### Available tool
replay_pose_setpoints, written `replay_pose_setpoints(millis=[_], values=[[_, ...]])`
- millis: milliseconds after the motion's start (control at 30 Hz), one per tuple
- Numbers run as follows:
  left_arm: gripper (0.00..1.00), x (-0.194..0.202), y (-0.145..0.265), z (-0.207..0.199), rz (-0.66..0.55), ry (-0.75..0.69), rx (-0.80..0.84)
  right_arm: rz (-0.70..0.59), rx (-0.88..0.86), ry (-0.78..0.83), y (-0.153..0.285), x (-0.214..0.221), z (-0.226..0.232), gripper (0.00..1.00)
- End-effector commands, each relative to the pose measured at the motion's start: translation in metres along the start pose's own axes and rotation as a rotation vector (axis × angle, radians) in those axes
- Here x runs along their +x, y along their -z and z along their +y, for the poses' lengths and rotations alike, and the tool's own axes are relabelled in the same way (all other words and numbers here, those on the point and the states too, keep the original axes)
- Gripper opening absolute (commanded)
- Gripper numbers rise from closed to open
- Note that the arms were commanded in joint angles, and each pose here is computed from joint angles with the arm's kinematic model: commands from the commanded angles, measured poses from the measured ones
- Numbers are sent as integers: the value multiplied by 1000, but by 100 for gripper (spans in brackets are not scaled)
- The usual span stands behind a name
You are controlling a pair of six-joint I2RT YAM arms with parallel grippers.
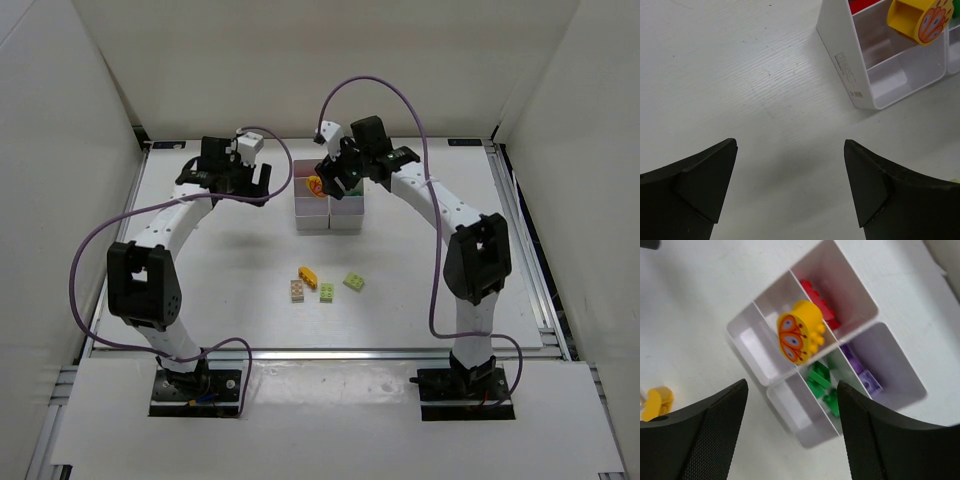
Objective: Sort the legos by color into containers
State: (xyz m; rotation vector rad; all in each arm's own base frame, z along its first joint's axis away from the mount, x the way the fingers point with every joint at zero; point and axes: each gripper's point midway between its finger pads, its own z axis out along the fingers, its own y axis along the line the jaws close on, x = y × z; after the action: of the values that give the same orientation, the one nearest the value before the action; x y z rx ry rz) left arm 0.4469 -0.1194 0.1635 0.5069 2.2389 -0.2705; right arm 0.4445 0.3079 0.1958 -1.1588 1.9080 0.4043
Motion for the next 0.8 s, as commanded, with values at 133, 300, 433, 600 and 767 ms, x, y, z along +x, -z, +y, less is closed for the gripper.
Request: replay_pose_setpoints(millis=[133,300,433,600,767], values=[[99,-26,17,9,-62,-25,-51,-103,-262,-51,-6,-19,19,79],[99,-24,14,11,-57,-24,-63,-92,-221,-51,-20,-15,8,82],[99,-23,11,17,-52,-19,-88,-76,-168,-58,-29,-11,-5,84],[100,-22,6,21,-48,-6,-107,-71,-84,-15,-39,-18,-10,85],[99,-23,4,24,-47,-6,-121,-56,23,13,-50,-21,-19,84]])
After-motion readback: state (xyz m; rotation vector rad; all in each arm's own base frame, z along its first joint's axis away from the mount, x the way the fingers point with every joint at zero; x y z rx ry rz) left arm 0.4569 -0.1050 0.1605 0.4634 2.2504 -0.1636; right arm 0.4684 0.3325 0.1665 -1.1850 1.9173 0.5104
